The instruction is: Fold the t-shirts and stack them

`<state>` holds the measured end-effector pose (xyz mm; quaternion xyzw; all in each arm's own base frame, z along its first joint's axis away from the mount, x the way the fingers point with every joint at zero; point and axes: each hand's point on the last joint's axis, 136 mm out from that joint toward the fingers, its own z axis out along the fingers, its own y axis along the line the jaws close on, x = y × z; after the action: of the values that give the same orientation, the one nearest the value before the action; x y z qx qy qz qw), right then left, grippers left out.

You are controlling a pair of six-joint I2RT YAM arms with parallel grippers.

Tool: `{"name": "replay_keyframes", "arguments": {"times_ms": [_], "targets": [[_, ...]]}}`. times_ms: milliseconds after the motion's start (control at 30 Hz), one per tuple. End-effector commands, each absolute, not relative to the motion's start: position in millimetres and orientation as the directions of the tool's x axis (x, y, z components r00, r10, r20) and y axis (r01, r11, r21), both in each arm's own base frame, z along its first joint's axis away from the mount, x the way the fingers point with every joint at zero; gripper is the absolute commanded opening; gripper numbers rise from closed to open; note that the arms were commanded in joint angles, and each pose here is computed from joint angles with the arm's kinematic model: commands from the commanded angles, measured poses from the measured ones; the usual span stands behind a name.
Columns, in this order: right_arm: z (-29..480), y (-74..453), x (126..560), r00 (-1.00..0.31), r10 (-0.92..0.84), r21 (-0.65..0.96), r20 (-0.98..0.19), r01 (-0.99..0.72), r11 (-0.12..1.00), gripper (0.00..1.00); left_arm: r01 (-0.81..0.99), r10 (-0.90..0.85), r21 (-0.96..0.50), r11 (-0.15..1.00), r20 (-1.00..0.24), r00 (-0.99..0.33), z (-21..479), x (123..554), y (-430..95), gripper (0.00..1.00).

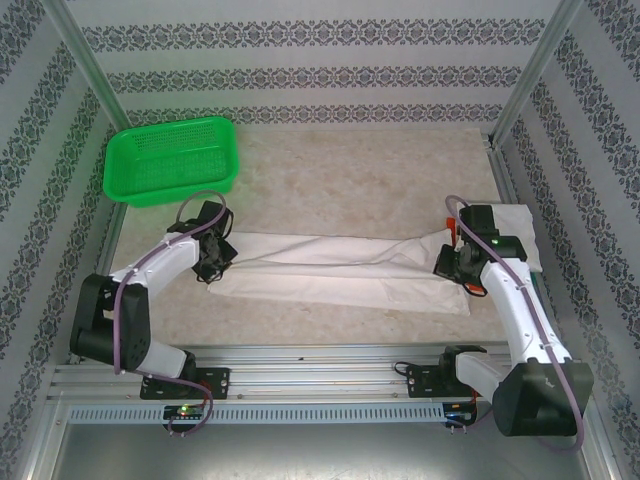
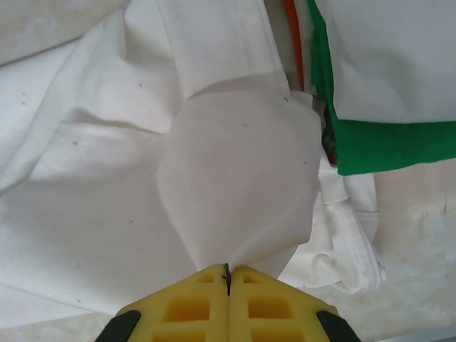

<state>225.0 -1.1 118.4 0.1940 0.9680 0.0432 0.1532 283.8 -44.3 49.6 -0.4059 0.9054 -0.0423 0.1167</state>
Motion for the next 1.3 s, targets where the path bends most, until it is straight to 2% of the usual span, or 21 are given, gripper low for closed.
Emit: {"name": "replay_keyframes", "arguments": {"times_ms": [0, 400, 433, 567, 600, 700, 767, 900, 967, 1100, 1200, 1267], "targets": [[104, -1, 221, -0.877, 0.417, 0.142, -0.236, 0.394, 0.908, 0.0, -0.746, -0.761, -0.157, 0.648, -0.169, -0.626, 40, 282, -40, 0.0], [70, 12, 223, -0.87, 0.469, 0.203, -0.152, 0.437, 0.876, 0.0, -0.741, -0.75, -0.123, 0.661, -0.14, -0.646, 21, 275, -41, 0.0], [70, 12, 224, -0.871, 0.468, 0.201, -0.153, 0.436, 0.877, 0.03, -0.74, -0.75, -0.121, 0.661, -0.142, -0.646, 21, 275, -41, 0.03], [89, 11, 229, -0.861, 0.462, 0.225, -0.212, 0.417, 0.881, 0.48, -0.735, -0.746, -0.13, 0.665, -0.169, -0.644, 35, 276, -37, 0.33], [96, 9, 231, -0.855, 0.46, 0.225, -0.241, 0.412, 0.883, 0.56, -0.73, -0.742, -0.14, 0.669, -0.186, -0.644, 43, 277, -36, 0.4], [120, 2, 234, -0.835, 0.45, 0.209, -0.317, 0.401, 0.892, 0.67, -0.706, -0.725, -0.178, 0.686, -0.248, -0.643, 70, 284, -35, 0.58], [132, 0, 237, -0.832, 0.432, 0.195, -0.348, 0.387, 0.901, 0.69, -0.673, -0.703, -0.211, 0.709, -0.283, -0.652, 86, 292, -39, 0.69], [133, 7, 250, -0.848, 0.397, 0.181, -0.35, 0.355, 0.917, 0.7, -0.573, -0.633, -0.27, 0.774, -0.321, -0.704, 108, 316, -68, 0.81], [128, 18, 260, -0.861, 0.373, 0.181, -0.344, 0.33, 0.927, 0.69, -0.524, -0.602, -0.304, 0.796, -0.305, -0.737, 107, 329, -91, 0.82], [109, 49, 277, -0.902, 0.302, 0.165, -0.31, 0.262, 0.951, 0.6, -0.481, -0.563, -0.327, 0.814, -0.237, -0.792, 86, 341, -130, 0.81], [91, 71, 284, -0.932, 0.233, 0.116, -0.277, 0.208, 0.971, 0.57, -0.479, -0.554, -0.322, 0.817, -0.202, -0.808, 67, 338, -143, 0.8], [80, 79, 288, -0.944, 0.205, 0.068, -0.258, 0.194, 0.979, 0.5, -0.491, -0.56, -0.323, 0.809, -0.174, -0.81, 54, 333, -145, 0.79]]}}
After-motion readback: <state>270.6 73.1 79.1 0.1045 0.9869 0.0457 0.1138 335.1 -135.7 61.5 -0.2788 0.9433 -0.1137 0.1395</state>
